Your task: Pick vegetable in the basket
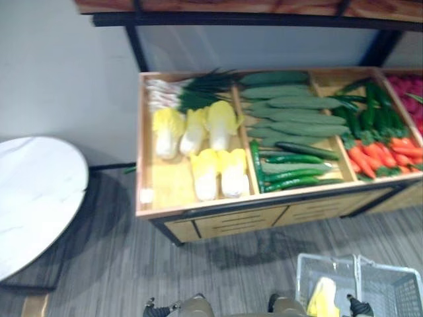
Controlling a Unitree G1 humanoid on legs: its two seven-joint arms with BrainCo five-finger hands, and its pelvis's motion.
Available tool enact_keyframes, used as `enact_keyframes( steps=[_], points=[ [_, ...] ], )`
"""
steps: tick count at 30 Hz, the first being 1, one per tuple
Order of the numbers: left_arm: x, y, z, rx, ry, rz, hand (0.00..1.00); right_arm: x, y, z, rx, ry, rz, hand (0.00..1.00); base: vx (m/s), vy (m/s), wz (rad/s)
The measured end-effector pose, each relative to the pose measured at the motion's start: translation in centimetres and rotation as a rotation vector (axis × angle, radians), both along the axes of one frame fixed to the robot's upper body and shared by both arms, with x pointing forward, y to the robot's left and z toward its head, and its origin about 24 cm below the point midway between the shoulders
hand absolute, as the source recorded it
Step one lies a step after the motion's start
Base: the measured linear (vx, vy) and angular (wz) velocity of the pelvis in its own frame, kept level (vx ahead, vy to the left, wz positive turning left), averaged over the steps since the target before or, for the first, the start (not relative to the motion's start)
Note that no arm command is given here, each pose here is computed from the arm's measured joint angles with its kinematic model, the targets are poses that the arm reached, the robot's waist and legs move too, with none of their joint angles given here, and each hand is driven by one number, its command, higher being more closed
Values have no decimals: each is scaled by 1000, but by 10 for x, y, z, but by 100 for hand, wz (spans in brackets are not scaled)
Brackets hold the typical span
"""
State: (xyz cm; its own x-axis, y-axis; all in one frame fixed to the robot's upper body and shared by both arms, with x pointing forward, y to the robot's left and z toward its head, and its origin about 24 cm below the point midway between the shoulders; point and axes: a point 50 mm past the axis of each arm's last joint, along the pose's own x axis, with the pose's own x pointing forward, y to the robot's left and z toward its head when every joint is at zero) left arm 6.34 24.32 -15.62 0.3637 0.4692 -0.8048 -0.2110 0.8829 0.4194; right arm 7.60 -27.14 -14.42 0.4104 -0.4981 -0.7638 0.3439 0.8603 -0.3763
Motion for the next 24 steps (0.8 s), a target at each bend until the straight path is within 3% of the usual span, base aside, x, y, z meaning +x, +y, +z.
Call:
enact_keyframes(
  steps=[3,10,13,17,24],
  points=[
    [15,1,4,19,-41,-6,0,14,-1,7,-25,-71,26,100,-170,198,-160],
    [5,12,6,56,-21,-31,0,-9,-3,0,-5,14,11,100,-131,3,-145],
    [1,-11,-1,-17,-7,-30,0,-9,-16,2,-23,47,-4,100,-260,-176,-143],
    [6,-10,-1,-25,-7,-39,0,1,-8,0,-15,67,91,100,25,-337,-157],
    [28,-39,-2,-78,-44,-130,0,-6,-15,2,-44,98,140,100,-15,-208,-69]
  ],
)
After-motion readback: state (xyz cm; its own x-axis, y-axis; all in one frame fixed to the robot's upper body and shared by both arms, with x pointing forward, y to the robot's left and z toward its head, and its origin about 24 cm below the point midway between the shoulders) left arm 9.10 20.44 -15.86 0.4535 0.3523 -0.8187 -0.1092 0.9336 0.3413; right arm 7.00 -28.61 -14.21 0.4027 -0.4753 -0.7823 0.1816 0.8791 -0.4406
